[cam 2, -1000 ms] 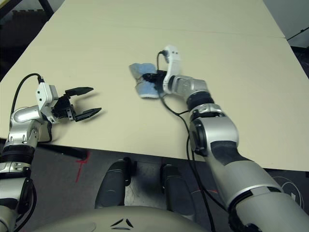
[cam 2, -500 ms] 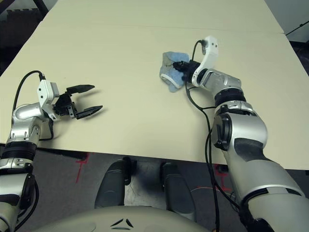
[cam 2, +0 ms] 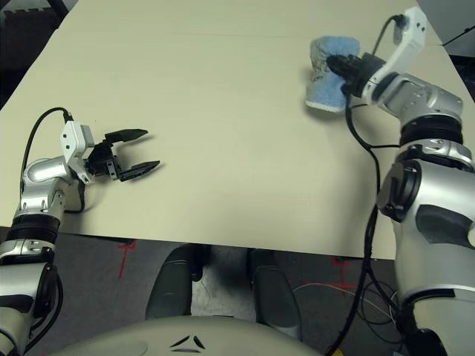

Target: Wipe the water off the table with a rag.

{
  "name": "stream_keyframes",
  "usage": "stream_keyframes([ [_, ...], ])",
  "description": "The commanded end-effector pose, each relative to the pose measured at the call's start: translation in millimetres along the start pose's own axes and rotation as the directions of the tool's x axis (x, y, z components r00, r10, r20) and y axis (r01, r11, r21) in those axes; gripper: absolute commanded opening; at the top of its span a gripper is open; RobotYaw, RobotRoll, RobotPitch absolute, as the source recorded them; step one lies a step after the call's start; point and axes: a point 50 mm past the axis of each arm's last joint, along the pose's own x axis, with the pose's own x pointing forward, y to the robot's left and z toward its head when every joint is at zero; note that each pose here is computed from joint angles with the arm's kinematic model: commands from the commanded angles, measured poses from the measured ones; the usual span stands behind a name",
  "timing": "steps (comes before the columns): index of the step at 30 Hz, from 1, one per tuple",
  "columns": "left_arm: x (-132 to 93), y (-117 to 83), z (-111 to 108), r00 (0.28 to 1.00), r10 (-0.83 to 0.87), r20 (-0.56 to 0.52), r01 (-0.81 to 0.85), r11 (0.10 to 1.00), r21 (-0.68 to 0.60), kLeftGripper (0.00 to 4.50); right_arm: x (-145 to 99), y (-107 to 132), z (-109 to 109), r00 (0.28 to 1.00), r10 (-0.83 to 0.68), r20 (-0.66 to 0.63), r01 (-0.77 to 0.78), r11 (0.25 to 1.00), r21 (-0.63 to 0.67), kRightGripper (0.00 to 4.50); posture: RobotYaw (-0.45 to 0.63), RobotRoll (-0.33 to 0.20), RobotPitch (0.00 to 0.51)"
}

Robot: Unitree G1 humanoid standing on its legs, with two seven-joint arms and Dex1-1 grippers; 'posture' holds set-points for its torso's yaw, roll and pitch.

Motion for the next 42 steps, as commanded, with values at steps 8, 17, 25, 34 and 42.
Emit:
stream_keyframes([
  [8, 3, -3, -3, 1.000, -0.025, -0.018, 0.025, 1.000, -0.008, 4.50, -30, -38, -28, 0.965, -0.205, -0.166, 0.190, 0.977, -0.099, 0.14, 0.14, 0.000, 0.231],
  [17, 6, 5, 4, 1.000, 0.030, 0.004, -0.030, 0.999, -0.022, 4.50, -33, -50, -28, 0.900, -0.412, -0.140, 0.374, 0.896, -0.238, 3.36, 0.14, 0.000, 0.221],
  [25, 6, 35, 18, 0.953, 0.299, 0.045, -0.292, 0.949, -0.119, 4.50, -42, -42, 16, 0.916, -0.402, -0.024, 0.370, 0.864, -0.341, 4.47, 0.13, 0.000, 0.199],
  [34, -36, 89, 22, 0.582, 0.812, -0.047, -0.806, 0.569, -0.166, 4.50, -53, -40, 38, 0.923, -0.288, 0.257, 0.369, 0.853, -0.369, 4.47, 0.13, 0.000, 0.191],
  [42, -63, 97, 13, 0.399, 0.908, -0.129, -0.915, 0.385, -0.125, 4.50, -73, -57, 27, 0.824, -0.320, 0.468, 0.505, 0.789, -0.350, 4.47, 0.13, 0.000, 0.189],
])
